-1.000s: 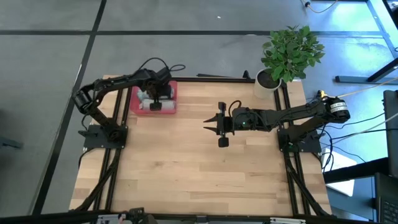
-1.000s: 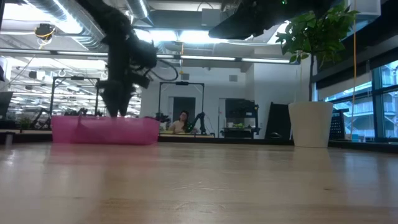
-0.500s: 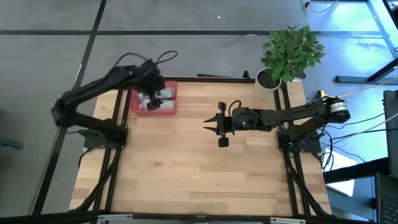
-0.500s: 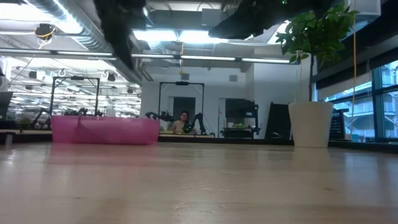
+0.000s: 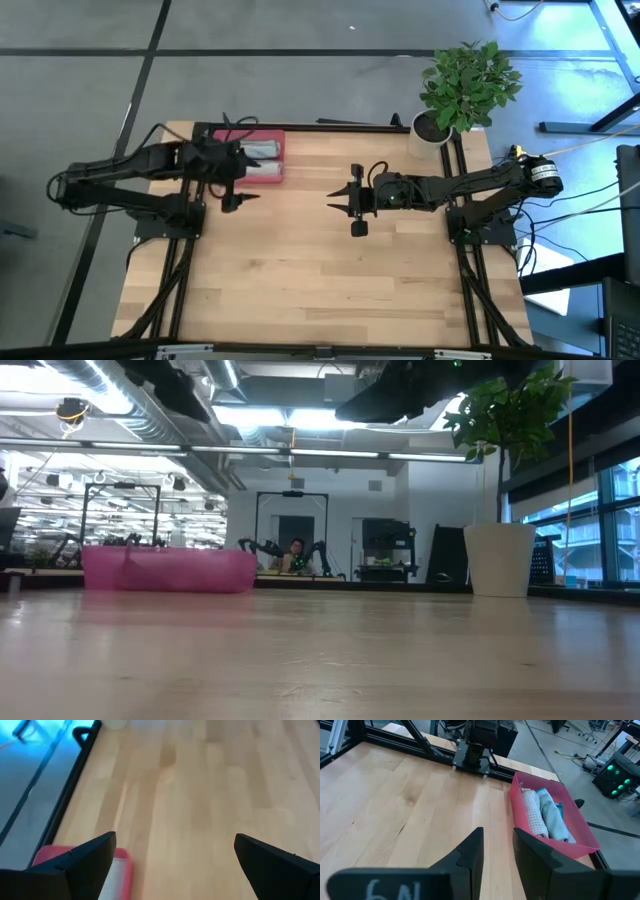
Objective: Roll microfiber towels into tight, uniform cylinder then place into a basket
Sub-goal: Return to Home Position
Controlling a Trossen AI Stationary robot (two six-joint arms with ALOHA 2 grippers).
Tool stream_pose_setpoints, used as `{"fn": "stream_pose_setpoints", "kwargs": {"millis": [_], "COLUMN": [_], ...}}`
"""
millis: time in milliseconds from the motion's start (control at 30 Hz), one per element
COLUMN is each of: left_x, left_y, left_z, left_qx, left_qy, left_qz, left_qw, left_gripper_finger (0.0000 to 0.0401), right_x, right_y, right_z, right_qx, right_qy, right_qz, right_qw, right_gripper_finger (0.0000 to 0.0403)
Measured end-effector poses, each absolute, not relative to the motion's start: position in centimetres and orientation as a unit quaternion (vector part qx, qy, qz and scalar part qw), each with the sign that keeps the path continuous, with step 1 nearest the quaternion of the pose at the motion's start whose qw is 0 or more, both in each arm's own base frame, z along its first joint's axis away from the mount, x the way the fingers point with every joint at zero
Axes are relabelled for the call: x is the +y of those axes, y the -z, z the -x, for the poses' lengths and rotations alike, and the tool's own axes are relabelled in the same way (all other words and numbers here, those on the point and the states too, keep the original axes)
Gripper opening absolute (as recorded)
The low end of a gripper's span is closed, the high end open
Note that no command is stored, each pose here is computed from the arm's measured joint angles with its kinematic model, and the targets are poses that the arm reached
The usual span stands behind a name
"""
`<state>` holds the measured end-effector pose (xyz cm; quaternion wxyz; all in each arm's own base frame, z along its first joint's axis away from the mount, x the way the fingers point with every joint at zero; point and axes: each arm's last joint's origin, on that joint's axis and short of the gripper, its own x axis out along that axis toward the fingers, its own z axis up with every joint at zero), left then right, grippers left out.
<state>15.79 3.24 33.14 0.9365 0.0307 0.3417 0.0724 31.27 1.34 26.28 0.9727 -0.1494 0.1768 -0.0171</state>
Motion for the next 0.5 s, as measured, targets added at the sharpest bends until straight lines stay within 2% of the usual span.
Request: {"fn": "stream_pose_setpoints", "kwargs": {"millis": [367, 500], "left_x": [0.9, 0.3], "left_y": [-29.7, -28.1], "left_z": [-14.7, -14.7], "left_qx": [0.213, 0.183], "left_qy": [-0.039, -0.02], "left_qz": [-0.036, -0.042], "left_qw": [0.976, 0.982], "left_gripper_finger": [0.0393, 0.0393], "right_x": [1.3, 2.1], "right_y": [-26.4, -28.1], "right_z": [-31.0, -29.8], "right_qx": [0.181, 0.155], "right_qy": [0.019, 0.007], "right_qz": [0.136, 0.142], "right_qw": [0.974, 0.978], "right_gripper_finger": [0.0106, 0.0106]}}
